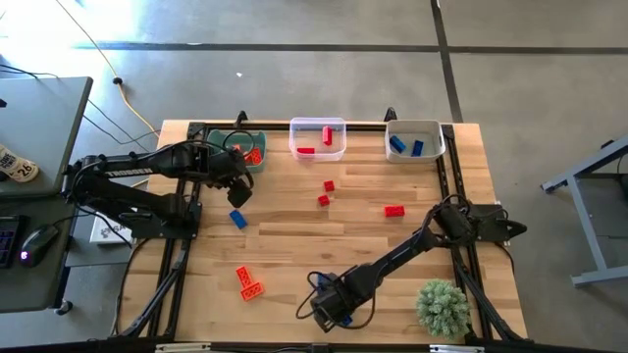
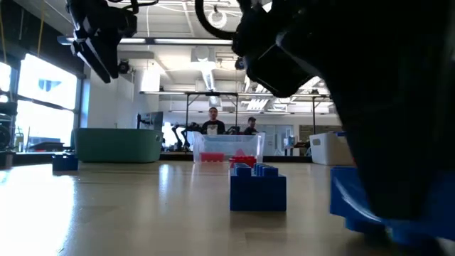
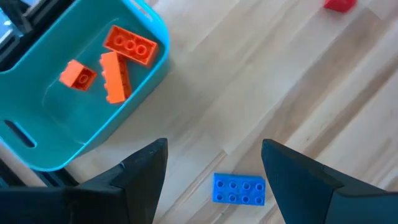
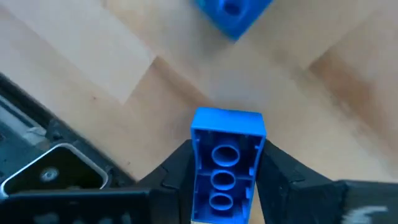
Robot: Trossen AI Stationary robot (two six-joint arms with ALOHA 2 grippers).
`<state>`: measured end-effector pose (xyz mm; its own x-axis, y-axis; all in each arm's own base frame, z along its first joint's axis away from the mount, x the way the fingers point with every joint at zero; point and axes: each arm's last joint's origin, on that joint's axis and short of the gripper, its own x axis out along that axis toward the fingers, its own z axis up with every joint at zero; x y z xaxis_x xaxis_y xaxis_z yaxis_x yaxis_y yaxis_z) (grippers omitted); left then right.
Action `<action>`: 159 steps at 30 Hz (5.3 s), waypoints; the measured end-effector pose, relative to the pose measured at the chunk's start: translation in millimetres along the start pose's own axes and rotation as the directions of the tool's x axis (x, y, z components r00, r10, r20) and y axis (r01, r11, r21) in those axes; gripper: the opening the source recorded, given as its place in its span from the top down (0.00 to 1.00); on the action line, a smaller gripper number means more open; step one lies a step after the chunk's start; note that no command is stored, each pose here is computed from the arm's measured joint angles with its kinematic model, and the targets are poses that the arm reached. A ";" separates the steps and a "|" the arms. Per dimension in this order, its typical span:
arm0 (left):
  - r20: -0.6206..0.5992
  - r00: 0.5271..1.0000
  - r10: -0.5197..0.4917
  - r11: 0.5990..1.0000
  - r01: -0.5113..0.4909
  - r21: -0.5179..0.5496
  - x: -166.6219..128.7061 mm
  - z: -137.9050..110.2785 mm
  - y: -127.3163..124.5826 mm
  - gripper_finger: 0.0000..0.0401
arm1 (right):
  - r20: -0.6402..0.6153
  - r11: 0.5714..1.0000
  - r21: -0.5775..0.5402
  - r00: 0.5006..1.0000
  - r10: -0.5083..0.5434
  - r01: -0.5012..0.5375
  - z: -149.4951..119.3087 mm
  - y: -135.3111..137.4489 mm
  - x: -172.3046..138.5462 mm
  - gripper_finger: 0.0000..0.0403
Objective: Sort & place blocks by color
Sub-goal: Put the blue game piece into the white bin, then put the red game piece into the transparent bin
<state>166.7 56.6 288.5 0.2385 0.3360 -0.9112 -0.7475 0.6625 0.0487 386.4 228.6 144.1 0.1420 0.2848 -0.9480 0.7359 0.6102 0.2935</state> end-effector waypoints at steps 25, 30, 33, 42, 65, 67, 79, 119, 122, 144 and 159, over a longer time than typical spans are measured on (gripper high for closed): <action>-0.058 0.996 -0.065 0.997 0.068 0.040 5.0 1.1 -5.0 0.38 | 0.415 0.948 -0.050 0.869 -0.267 0.315 126.4 -108.0 -195.7 0.74; -0.120 0.988 -0.102 0.989 0.113 0.093 14.7 4.4 -11.9 0.38 | 0.441 0.945 0.018 0.845 -0.302 0.328 155.9 -153.2 -237.5 0.74; -0.139 0.985 -0.100 0.987 0.116 0.108 23.5 9.5 -14.9 0.38 | 0.456 0.947 0.072 0.834 -0.312 0.314 171.1 -181.3 -259.4 0.74; -0.250 0.965 -0.076 0.986 0.110 0.123 63.0 24.8 -22.9 0.38 | 0.426 0.918 0.236 0.814 -0.393 0.320 198.8 -260.2 -299.4 0.74; -0.379 0.917 0.128 0.992 -0.115 0.056 123.7 40.3 -2.6 0.38 | 0.285 0.839 0.388 0.816 -0.503 0.381 207.3 -364.8 -331.3 0.74; -0.385 0.914 0.130 0.991 -0.128 0.030 125.0 42.3 4.9 0.38 | 0.284 0.841 0.384 0.818 -0.500 0.380 207.3 -367.6 -332.1 0.74; -0.388 0.907 0.163 0.981 -0.191 -0.037 130.1 50.3 38.2 0.38 | 0.275 0.854 0.372 0.835 -0.476 0.364 206.5 -382.8 -336.4 0.74; -0.044 0.998 -0.039 0.995 0.035 -0.099 61.5 54.9 37.1 0.38 | 0.036 0.844 0.340 0.891 -0.452 0.415 238.8 -404.1 -289.7 0.74; 0.002 0.999 -0.048 0.994 0.048 -0.103 49.8 52.3 39.2 0.38 | 0.008 0.839 0.336 0.890 -0.457 0.428 244.1 -407.0 -282.1 0.74; 0.114 0.987 -0.117 0.991 0.124 -0.054 18.9 42.3 43.8 0.38 | -0.119 0.798 0.341 0.865 -0.488 0.497 237.7 -396.9 -273.6 0.47; 0.108 0.987 -0.117 0.991 0.123 -0.048 19.0 41.8 43.8 0.38 | 0.105 0.885 0.080 0.879 -0.465 0.459 188.9 -277.8 -283.8 0.46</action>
<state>164.4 120.0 290.4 0.3900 0.3265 -0.8610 -0.7412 0.6661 -0.0831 266.7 -161.4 308.4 -0.1483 -0.1112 -0.9827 0.7691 0.6116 -0.1852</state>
